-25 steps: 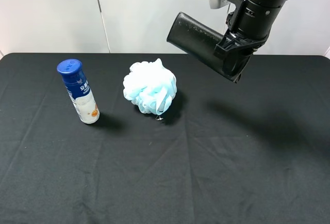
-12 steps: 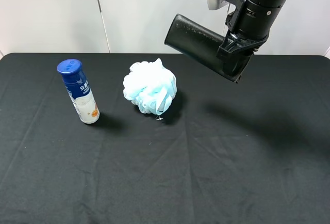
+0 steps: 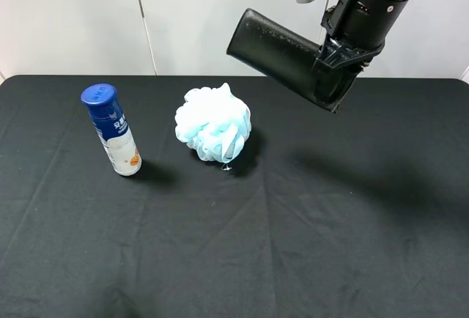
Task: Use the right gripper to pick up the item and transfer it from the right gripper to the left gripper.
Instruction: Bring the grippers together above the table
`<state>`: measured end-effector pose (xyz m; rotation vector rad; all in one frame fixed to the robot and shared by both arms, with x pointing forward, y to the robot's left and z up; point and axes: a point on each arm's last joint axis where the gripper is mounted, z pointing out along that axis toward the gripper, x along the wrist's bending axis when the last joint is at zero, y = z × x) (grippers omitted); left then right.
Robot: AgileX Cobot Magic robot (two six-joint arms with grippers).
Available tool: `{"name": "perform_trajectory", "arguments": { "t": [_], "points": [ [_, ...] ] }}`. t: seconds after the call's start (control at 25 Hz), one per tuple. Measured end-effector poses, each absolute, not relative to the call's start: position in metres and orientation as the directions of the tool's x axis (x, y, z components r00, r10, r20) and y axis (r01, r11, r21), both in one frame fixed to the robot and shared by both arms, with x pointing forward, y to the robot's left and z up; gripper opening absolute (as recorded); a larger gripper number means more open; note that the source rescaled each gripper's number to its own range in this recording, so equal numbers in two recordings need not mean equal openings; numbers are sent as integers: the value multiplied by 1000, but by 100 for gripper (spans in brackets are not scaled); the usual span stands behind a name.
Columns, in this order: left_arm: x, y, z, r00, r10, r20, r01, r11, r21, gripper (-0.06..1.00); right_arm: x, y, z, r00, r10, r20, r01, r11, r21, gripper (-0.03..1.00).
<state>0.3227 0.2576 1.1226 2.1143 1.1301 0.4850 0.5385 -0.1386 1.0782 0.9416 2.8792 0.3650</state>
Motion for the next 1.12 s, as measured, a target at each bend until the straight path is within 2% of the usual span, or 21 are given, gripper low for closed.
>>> {"name": "perform_trajectory", "arguments": {
  "t": [0.4, 0.72, 1.12],
  "points": [
    [366, 218, 1132, 713, 694, 101, 451, -563, 693, 100, 538, -139, 1078, -824, 567, -19, 544, 800, 252, 0],
    [395, 197, 1151, 733, 669, 127, 405, -578, 709, 100, 538, -139, 1079, -857, 513, -39, 489, 836, 250, 0],
    [431, 165, 1156, 814, 570, 108, 342, -623, 704, 100, 525, -145, 1102, -897, 430, -97, 385, 872, 303, 0]
  ]
}}
